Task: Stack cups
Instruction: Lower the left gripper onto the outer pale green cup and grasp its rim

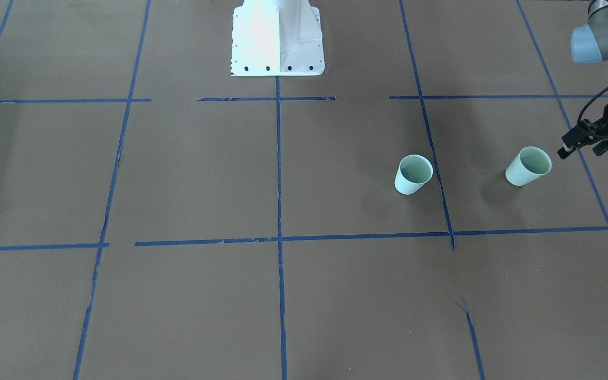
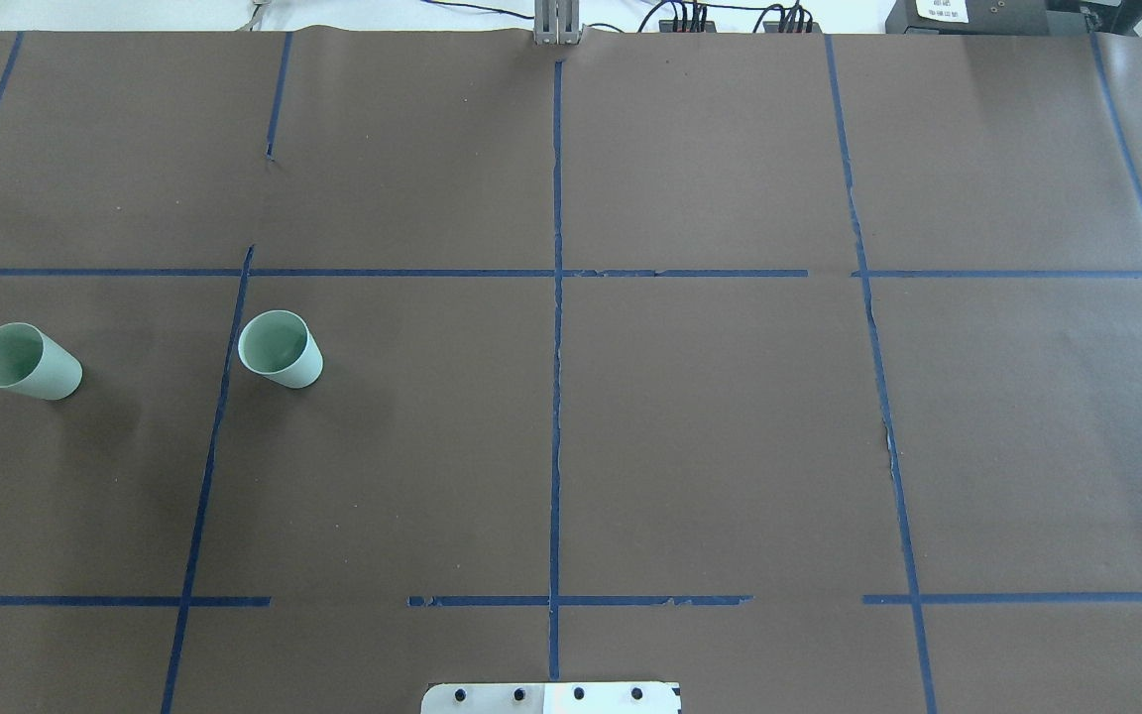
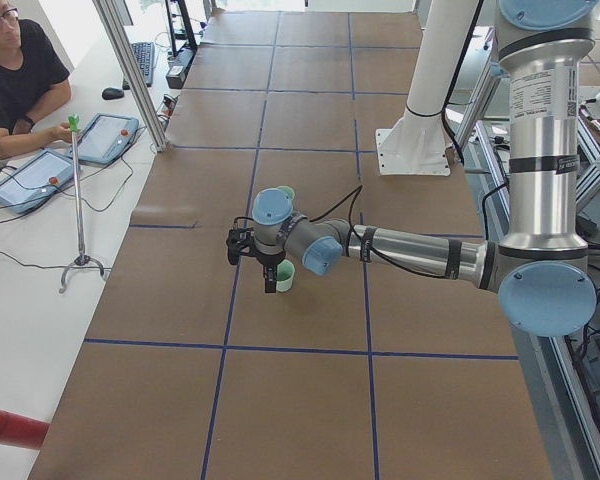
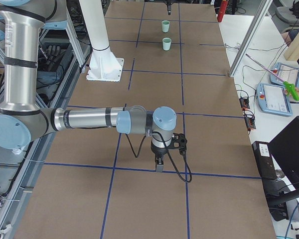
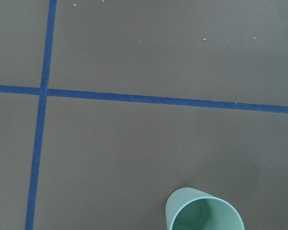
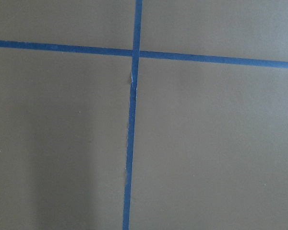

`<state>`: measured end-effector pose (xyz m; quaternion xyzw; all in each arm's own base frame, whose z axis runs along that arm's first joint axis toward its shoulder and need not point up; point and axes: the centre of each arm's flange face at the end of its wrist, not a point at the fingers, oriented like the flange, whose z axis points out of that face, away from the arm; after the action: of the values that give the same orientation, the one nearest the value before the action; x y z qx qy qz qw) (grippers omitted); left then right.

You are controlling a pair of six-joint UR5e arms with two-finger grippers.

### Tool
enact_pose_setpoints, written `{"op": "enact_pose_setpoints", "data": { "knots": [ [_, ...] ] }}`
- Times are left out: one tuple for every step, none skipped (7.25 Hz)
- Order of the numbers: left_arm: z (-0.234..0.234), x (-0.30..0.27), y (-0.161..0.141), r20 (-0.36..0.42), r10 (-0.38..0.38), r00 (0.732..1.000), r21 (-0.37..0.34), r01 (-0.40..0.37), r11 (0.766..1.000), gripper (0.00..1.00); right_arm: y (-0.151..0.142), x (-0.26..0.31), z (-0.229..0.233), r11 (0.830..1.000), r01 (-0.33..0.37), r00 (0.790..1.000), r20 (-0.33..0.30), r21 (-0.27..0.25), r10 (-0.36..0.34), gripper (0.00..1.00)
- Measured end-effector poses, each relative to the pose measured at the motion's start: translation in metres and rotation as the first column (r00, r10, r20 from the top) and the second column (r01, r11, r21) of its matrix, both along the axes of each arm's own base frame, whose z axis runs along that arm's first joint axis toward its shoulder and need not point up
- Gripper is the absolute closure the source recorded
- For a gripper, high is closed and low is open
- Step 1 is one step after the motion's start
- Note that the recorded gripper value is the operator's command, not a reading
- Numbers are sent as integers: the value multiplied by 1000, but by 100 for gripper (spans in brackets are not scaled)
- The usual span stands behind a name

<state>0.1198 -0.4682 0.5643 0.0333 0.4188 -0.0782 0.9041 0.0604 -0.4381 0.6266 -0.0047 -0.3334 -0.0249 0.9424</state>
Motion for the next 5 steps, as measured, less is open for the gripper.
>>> {"op": "enact_pose_setpoints", "data": {
  "knots": [
    [3, 16, 3, 14, -13, 1000, -22, 13, 1000, 2, 0, 0, 0, 1000, 0, 1000, 0, 0, 0, 0],
    [8, 28, 8, 29, -13, 1000, -39, 14, 999, 3, 0, 0, 0, 1000, 0, 1000, 0, 0, 0, 0],
    [14, 34, 12, 37, -10, 999, -54, 12, 998, 3, 0, 0, 0, 1000, 0, 1000, 0, 0, 0, 0],
    [17, 38, 15, 41, -6, 999, -64, 8, 998, 3, 0, 0, 0, 1000, 0, 1000, 0, 0, 0, 0],
    [22, 44, 17, 46, 6, 999, -73, -3, 997, 6, 0, 0, 0, 1000, 0, 1000, 0, 0, 0, 0]
  ]
}}
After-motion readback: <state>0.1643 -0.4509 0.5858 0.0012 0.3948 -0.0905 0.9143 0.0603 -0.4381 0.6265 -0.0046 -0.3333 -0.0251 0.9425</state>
